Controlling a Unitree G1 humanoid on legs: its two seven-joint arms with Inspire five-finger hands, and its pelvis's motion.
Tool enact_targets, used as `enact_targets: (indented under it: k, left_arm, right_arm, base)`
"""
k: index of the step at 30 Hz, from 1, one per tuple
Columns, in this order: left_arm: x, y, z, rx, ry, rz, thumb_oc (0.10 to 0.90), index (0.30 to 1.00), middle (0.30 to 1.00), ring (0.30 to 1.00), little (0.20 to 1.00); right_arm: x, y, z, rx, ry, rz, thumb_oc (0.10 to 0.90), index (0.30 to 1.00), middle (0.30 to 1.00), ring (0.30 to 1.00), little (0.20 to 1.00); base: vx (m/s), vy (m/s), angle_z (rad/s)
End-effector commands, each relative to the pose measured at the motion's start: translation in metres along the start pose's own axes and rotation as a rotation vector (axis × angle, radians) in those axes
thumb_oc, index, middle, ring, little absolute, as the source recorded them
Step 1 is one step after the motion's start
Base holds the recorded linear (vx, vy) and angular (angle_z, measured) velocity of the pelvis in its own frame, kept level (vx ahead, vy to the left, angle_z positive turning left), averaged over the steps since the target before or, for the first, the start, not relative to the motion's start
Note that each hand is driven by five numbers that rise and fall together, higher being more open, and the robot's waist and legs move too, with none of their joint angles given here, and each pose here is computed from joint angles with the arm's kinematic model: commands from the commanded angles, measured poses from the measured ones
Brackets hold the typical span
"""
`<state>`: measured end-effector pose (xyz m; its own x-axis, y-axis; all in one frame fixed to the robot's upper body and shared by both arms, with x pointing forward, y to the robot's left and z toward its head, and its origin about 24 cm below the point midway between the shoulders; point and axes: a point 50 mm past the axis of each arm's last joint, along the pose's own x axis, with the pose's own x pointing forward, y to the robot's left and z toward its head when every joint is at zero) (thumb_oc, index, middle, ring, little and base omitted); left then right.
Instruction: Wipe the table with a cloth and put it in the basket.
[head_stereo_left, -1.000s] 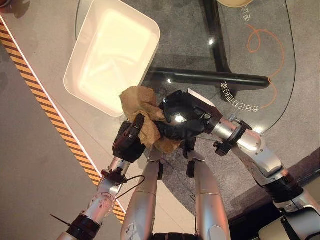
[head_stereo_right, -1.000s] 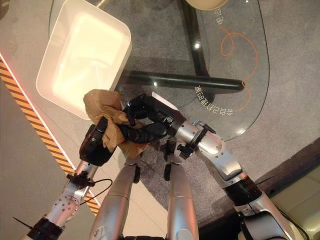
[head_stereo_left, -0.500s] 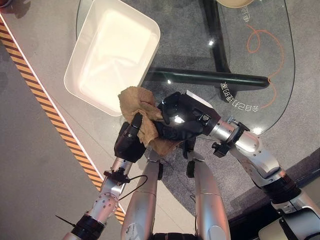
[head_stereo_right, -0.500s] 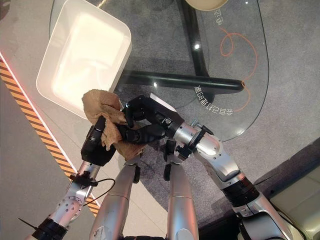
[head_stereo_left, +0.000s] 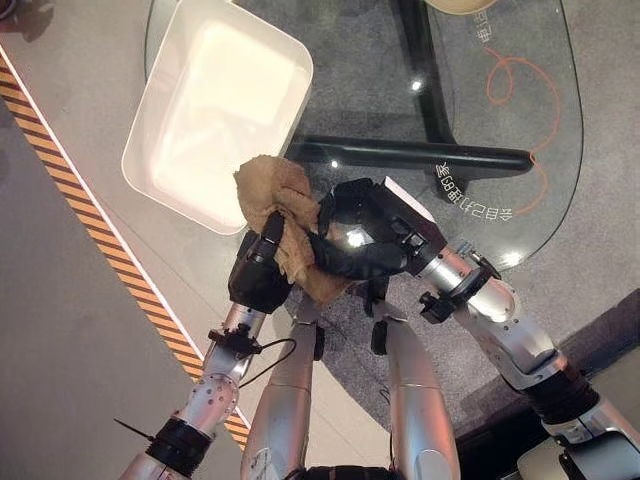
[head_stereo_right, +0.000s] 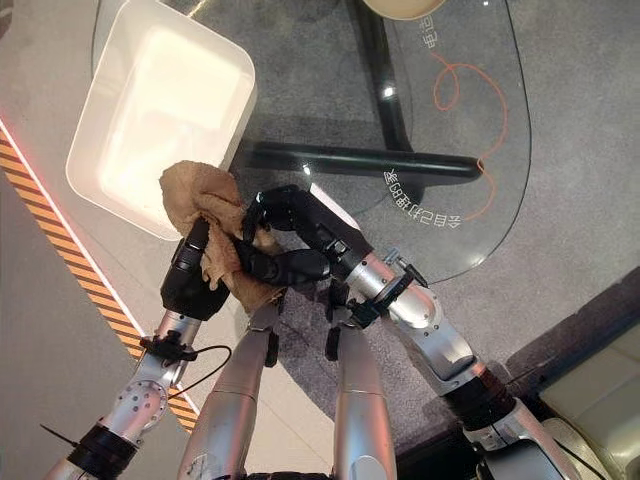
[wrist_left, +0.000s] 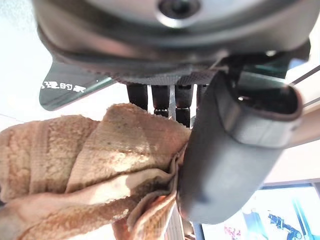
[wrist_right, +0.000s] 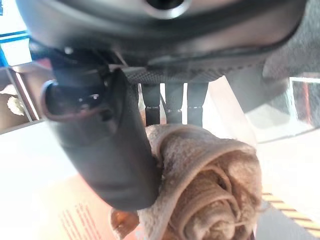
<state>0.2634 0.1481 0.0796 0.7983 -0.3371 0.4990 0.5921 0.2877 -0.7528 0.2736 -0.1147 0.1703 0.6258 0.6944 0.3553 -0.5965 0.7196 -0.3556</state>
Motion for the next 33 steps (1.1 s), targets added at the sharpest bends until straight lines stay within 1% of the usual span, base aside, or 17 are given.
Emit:
enact_targets:
  k: [1, 5, 13, 18, 23, 27, 30, 31, 32, 33]
  left_arm:
    - [0.021, -0.066, 0.001, 0.012, -0.042, -0.419, 0.1, 0.3, 0.3, 0.3, 0.2]
    - [0.018, -0.064, 0.005, 0.032, -0.066, -0.407, 0.1, 0.3, 0.3, 0.3, 0.2]
    - [0.017, -0.062, 0.008, 0.046, -0.096, -0.397, 0.1, 0.3, 0.3, 0.3, 0.2]
    - [0.015, -0.059, 0.011, 0.057, -0.117, -0.389, 0.1, 0.3, 0.3, 0.3, 0.2]
    - [0.014, -0.059, 0.013, 0.078, -0.137, -0.383, 0.1, 0.3, 0.3, 0.3, 0.2]
    - [0.013, -0.059, 0.023, 0.169, -0.196, -0.368, 0.1, 0.3, 0.3, 0.3, 0.2]
    - [0.011, -0.058, 0.04, 0.282, -0.276, -0.349, 0.1, 0.3, 0.3, 0.3, 0.2]
    - [0.011, -0.058, 0.04, 0.282, -0.276, -0.349, 0.1, 0.3, 0.3, 0.3, 0.2]
    - [0.012, -0.06, 0.052, 0.372, -0.32, -0.346, 0.1, 0.3, 0.3, 0.3, 0.2]
    - [0.013, -0.062, 0.059, 0.415, -0.341, -0.334, 0.1, 0.3, 0.3, 0.3, 0.2]
  right_arm:
    - [-0.005, -0.01, 0.027, -0.081, -0.151, -0.116, 0.8, 0.9, 0.9, 0.9, 0.9]
    - [-0.015, -0.017, 0.03, -0.079, -0.18, -0.193, 0.8, 0.9, 0.9, 0.9, 0.9]
    - [-0.023, -0.024, 0.029, -0.085, -0.187, -0.283, 0.8, 0.9, 0.9, 0.9, 0.9]
    - [-0.03, -0.032, 0.03, -0.081, -0.2, -0.372, 0.8, 0.9, 0.9, 0.9, 0.9]
    - [-0.034, -0.032, 0.029, -0.06, -0.209, -0.382, 0.8, 0.9, 0.9, 0.9, 0.9]
    - [-0.035, -0.03, 0.024, -0.029, -0.185, -0.357, 0.8, 0.9, 0.9, 0.9, 0.9]
    - [-0.034, -0.027, 0.017, -0.002, -0.14, -0.327, 0.8, 0.9, 0.9, 0.9, 0.9]
    - [-0.034, -0.027, 0.017, -0.002, -0.14, -0.327, 0.8, 0.9, 0.9, 0.9, 0.9]
    - [-0.035, -0.025, 0.011, 0.017, -0.101, -0.307, 0.8, 0.9, 0.9, 0.9, 0.9]
    - [-0.035, -0.025, 0.008, 0.028, -0.079, -0.3, 0.8, 0.9, 0.9, 0.9, 0.9]
  base:
    - [0.0, 0.0, 0.0]
    - [0.0, 0.0, 0.0]
    - [0.0, 0.002, -0.02]
    - [0.0, 0.003, -0.02]
    - [0.0, 0.002, -0.01]
    - [0.0, 0.0, 0.0]
    - [0.0, 0.0, 0.0]
    - [0.01, 0.033, -0.01]
    - [0.02, 0.041, 0.0]
    - [0.02, 0.081, -0.01]
